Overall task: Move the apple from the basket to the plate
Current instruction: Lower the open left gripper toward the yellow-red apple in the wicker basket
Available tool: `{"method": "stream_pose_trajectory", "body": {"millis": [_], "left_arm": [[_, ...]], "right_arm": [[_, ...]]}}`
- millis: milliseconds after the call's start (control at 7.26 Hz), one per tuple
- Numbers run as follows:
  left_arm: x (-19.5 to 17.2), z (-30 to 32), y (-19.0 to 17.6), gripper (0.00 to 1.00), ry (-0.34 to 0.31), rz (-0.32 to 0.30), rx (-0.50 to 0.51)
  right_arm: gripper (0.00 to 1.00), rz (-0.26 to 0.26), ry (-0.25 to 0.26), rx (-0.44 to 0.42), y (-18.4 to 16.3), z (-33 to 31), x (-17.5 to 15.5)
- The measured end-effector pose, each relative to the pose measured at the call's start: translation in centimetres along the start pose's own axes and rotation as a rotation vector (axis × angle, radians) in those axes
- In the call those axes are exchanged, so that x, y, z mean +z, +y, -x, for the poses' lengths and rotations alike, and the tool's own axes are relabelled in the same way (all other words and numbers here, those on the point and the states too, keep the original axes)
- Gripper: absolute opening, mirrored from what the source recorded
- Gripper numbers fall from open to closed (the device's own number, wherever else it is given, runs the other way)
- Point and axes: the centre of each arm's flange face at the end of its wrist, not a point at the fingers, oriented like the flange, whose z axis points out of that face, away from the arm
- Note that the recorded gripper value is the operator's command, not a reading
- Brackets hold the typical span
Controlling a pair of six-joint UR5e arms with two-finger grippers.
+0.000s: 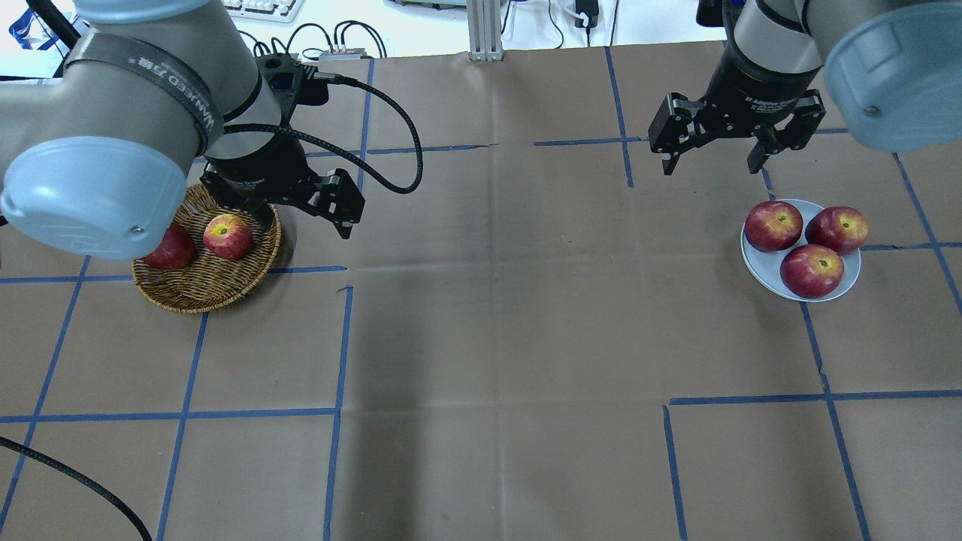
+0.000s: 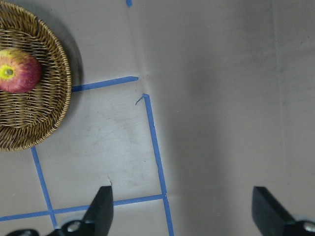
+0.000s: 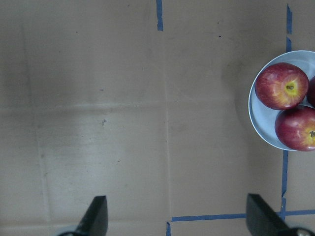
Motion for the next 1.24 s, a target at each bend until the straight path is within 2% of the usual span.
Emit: {"method": "stream_pose_trajectory", "body": {"millis": [1239], "left_arm": [[-0.8,1.5,-0.5,0.99,-0.013,-0.022,-0.054]], "right_arm": [[1.0,0.0,0.0,-0.001,0.0,0.0,0.0]]}}
